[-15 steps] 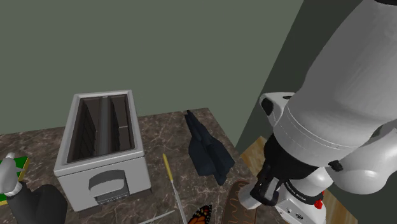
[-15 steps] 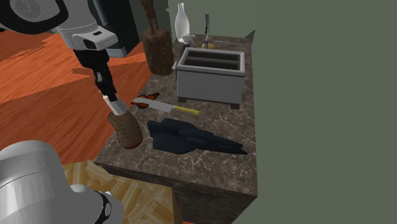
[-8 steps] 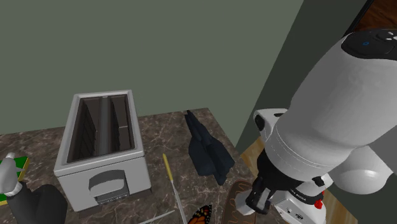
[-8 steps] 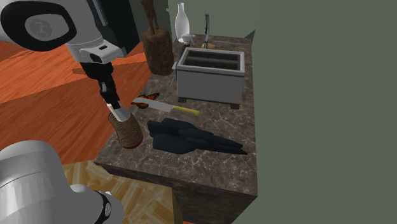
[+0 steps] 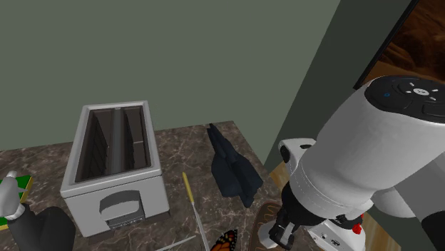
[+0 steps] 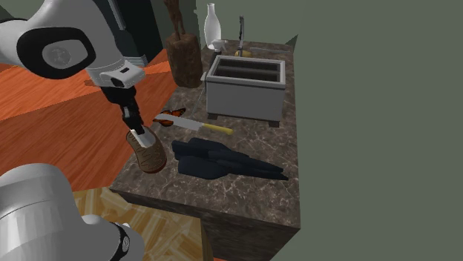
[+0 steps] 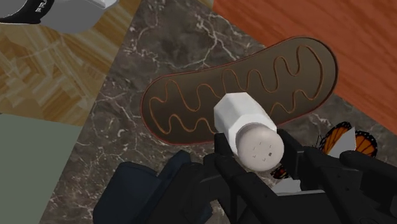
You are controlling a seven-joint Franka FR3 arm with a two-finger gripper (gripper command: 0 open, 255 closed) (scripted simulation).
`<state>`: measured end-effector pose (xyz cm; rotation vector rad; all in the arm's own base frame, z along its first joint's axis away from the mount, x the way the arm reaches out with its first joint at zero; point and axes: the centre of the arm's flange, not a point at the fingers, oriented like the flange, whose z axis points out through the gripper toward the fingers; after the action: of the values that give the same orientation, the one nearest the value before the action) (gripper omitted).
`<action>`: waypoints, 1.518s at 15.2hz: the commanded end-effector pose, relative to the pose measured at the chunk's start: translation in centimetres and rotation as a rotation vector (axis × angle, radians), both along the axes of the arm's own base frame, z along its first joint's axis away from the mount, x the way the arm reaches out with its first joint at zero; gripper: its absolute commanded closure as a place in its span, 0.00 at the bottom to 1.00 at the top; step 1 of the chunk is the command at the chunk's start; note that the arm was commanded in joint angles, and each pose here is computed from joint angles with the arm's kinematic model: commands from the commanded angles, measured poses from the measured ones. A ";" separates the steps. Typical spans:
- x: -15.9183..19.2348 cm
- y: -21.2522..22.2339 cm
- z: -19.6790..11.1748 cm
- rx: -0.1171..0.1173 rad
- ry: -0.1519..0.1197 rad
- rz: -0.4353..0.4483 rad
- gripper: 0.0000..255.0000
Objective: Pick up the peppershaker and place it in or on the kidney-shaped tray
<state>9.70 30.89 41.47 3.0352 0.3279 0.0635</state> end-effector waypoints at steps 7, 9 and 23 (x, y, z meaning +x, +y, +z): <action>-0.5 0.1 -1.4 -0.010 0.011 0.018 1.00; -0.5 0.1 -1.4 -0.010 0.011 0.018 1.00; -0.7 0.6 3.6 -0.010 0.011 0.018 0.00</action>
<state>9.12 31.59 44.70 3.0200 0.3532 0.0311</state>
